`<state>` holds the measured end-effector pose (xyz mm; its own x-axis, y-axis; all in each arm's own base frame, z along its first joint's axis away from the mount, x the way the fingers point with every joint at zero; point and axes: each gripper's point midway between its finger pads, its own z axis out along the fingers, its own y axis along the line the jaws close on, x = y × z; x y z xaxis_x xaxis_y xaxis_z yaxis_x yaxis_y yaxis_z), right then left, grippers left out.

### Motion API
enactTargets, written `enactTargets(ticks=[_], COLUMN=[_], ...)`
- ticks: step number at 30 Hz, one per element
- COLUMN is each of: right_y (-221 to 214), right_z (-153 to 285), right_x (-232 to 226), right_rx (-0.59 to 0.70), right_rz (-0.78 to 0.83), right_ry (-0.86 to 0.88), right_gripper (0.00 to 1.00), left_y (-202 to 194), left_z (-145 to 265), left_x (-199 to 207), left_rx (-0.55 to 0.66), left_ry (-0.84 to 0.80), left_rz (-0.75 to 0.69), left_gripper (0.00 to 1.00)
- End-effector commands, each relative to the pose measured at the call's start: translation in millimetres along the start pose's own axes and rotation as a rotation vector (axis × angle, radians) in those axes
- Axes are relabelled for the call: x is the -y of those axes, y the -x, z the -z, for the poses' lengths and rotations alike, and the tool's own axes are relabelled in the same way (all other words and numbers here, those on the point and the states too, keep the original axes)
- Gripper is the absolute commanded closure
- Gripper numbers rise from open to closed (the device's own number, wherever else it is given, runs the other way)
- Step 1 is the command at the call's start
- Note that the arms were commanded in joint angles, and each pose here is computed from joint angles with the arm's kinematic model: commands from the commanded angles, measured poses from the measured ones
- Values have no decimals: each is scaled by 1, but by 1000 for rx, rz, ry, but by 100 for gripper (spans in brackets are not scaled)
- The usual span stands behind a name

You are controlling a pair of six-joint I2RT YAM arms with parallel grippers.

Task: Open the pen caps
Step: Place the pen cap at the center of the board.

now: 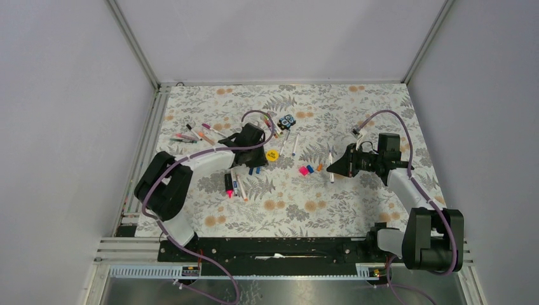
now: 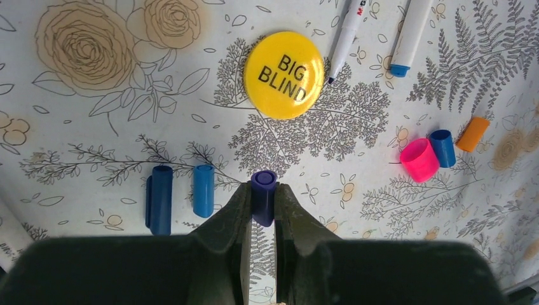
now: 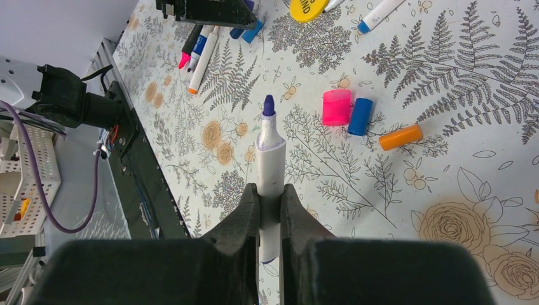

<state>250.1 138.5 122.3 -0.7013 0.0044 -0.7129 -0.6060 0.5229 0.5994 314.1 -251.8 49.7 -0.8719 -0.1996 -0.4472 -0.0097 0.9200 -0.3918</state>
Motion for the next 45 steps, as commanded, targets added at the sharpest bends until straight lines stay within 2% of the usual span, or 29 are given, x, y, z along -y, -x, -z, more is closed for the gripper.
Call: enactTargets(ticks=[1, 10, 28, 40, 45], right_y=[6, 6, 6, 8, 16], right_z=[2, 2, 3, 2, -2], right_x=[-1, -1, -2, 2, 7], right_rx=[19, 20, 24, 19, 10], right_rz=[45, 43, 40, 20, -20], right_ry=[10, 15, 19, 14, -2], right_gripper=[99, 99, 100, 100, 100], left_y=[14, -2, -10, 12, 28], left_z=[-3, -10, -14, 15, 41], left_x=[8, 5, 0, 17, 25], left_rx=[31, -20, -50, 20, 104], left_ry=[19, 74, 118, 63, 21], left_rz=[-43, -96, -133, -138, -154], left_gripper=[95, 91, 72, 66, 52])
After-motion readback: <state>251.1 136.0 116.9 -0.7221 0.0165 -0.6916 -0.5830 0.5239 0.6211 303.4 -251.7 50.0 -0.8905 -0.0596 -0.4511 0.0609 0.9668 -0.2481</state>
